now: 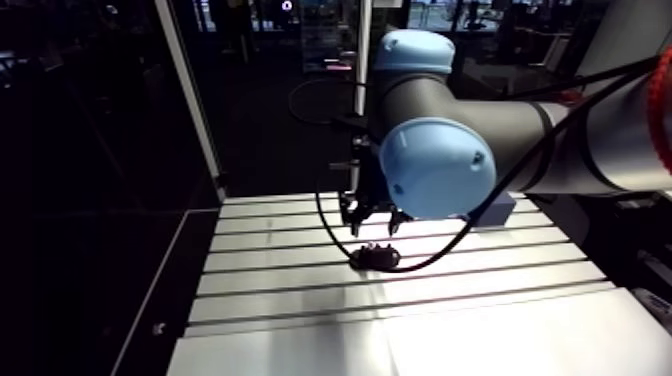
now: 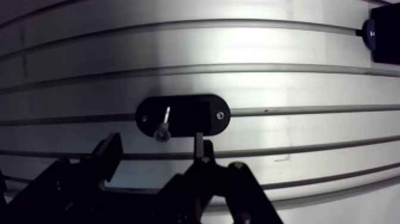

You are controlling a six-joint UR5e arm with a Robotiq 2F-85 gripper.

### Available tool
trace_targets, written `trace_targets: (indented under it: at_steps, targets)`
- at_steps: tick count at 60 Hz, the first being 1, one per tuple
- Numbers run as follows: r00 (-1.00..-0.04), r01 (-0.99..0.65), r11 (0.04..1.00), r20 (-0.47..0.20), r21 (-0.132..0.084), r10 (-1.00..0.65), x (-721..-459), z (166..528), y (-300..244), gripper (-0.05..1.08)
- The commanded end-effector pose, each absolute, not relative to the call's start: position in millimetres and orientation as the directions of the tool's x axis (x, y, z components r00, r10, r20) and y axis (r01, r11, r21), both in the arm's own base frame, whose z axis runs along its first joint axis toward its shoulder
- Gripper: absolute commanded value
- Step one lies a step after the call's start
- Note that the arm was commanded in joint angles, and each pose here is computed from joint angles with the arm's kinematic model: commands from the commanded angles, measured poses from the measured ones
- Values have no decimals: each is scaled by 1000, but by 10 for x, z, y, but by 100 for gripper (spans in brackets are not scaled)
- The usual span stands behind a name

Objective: Pick up the M10 bolt and insert it into the hole until fully seated.

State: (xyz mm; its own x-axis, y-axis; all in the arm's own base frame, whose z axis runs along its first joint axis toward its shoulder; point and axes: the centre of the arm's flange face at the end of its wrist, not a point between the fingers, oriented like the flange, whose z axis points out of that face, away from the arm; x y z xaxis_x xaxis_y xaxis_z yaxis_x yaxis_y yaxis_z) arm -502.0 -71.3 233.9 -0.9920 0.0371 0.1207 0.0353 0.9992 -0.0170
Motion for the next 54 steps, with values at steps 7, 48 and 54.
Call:
trace_targets:
  at_steps: [7, 48, 54]
  targets:
    - [-995, 32, 999, 98, -19, 34, -5030, 2218, -728, 38]
    - [-997, 28, 999, 73, -21, 30, -5038, 2091, -727, 48]
    - [-997, 28, 999, 70, -22, 30, -5039, 2076, -727, 48]
